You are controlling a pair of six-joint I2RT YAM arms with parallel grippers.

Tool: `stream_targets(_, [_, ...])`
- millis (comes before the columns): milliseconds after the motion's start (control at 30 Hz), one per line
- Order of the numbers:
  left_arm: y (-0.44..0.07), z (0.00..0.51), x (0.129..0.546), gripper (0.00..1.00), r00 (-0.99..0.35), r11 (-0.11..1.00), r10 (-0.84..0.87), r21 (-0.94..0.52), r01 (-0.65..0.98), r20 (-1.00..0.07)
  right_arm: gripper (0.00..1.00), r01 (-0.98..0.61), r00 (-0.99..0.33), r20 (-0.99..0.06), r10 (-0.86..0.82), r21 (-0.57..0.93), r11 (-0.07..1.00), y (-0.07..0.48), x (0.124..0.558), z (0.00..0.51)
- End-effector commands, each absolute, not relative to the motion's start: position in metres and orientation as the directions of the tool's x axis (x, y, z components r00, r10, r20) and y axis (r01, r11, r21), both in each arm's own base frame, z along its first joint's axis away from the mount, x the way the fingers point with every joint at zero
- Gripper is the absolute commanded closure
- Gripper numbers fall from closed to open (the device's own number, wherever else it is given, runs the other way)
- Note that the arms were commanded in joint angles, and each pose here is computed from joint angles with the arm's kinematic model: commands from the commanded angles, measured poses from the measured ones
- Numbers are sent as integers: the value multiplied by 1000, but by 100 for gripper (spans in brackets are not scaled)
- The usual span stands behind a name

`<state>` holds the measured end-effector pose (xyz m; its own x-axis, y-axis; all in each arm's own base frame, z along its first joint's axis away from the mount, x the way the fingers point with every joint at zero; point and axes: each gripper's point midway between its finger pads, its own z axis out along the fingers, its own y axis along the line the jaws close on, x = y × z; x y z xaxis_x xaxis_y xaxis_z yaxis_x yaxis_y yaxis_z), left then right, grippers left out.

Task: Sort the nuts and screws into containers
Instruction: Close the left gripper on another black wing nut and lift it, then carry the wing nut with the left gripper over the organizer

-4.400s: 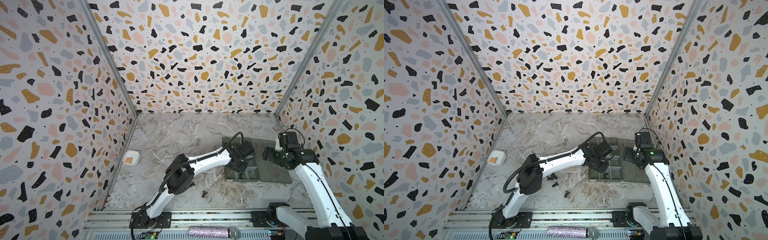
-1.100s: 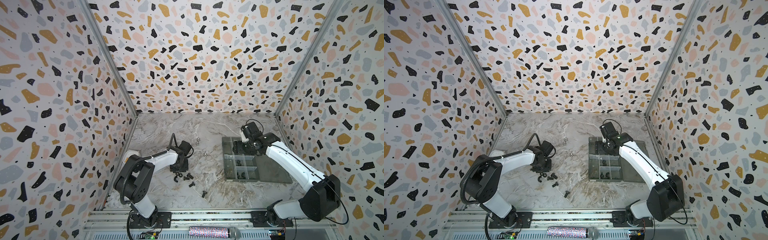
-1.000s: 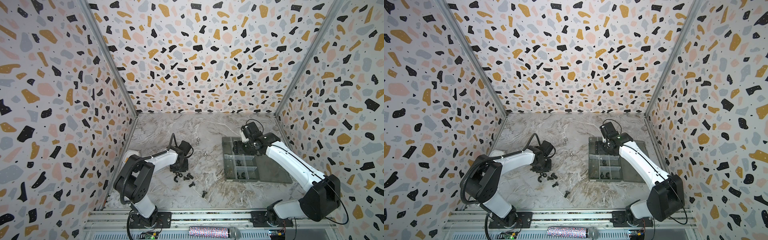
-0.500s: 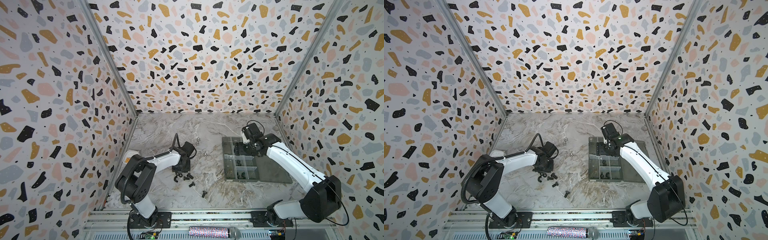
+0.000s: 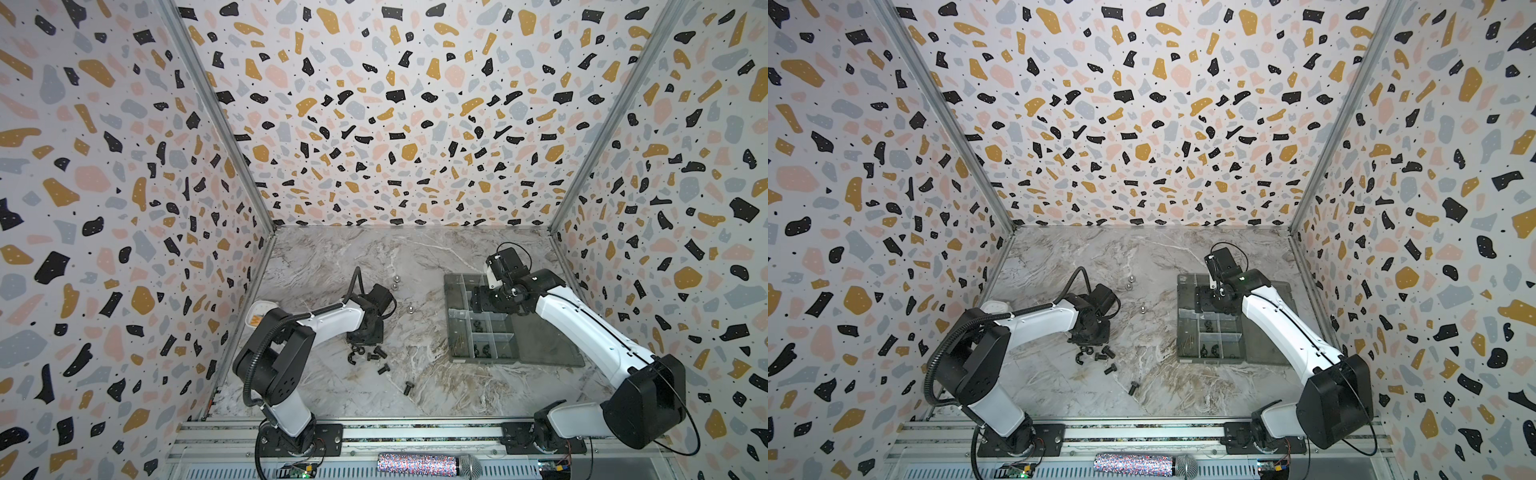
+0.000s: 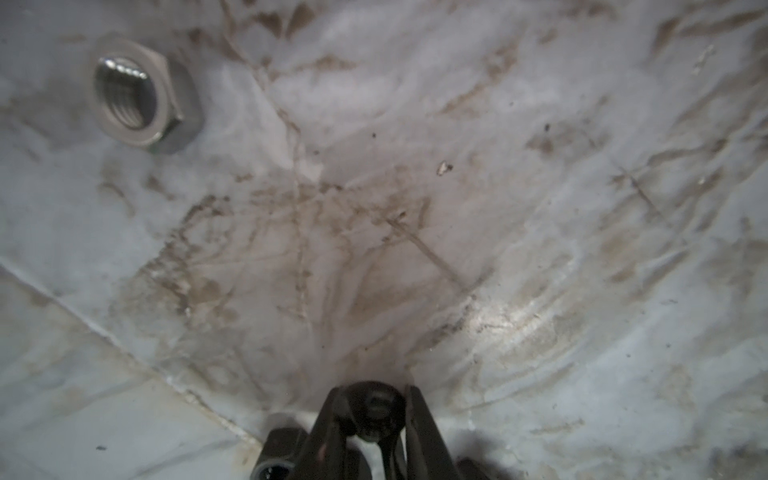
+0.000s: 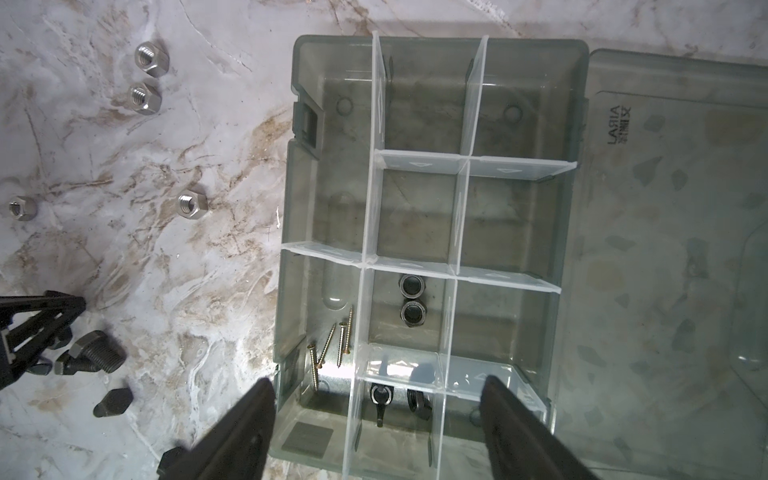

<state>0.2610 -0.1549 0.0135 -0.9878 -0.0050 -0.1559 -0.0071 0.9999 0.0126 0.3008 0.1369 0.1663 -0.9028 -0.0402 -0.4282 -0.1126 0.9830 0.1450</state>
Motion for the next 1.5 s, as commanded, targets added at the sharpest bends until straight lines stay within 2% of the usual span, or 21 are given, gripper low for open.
stream_targets(0, [-159, -7, 243, 79, -998, 1000, 18, 20, 17, -59, 21, -113, -898, -438, -41, 140, 984, 130, 292, 175])
stream_targets(933, [-203, 63, 294, 81, -979, 993, 116, -9, 119, -169, 21, -59, -884, -468, 5, 121, 991, 104, 291, 189])
stream_targets(1467, [-312, 102, 288, 81, -928, 953, 273, -63, 297, -254, 21, 64, -878, -467, 101, 96, 993, 45, 252, 202])
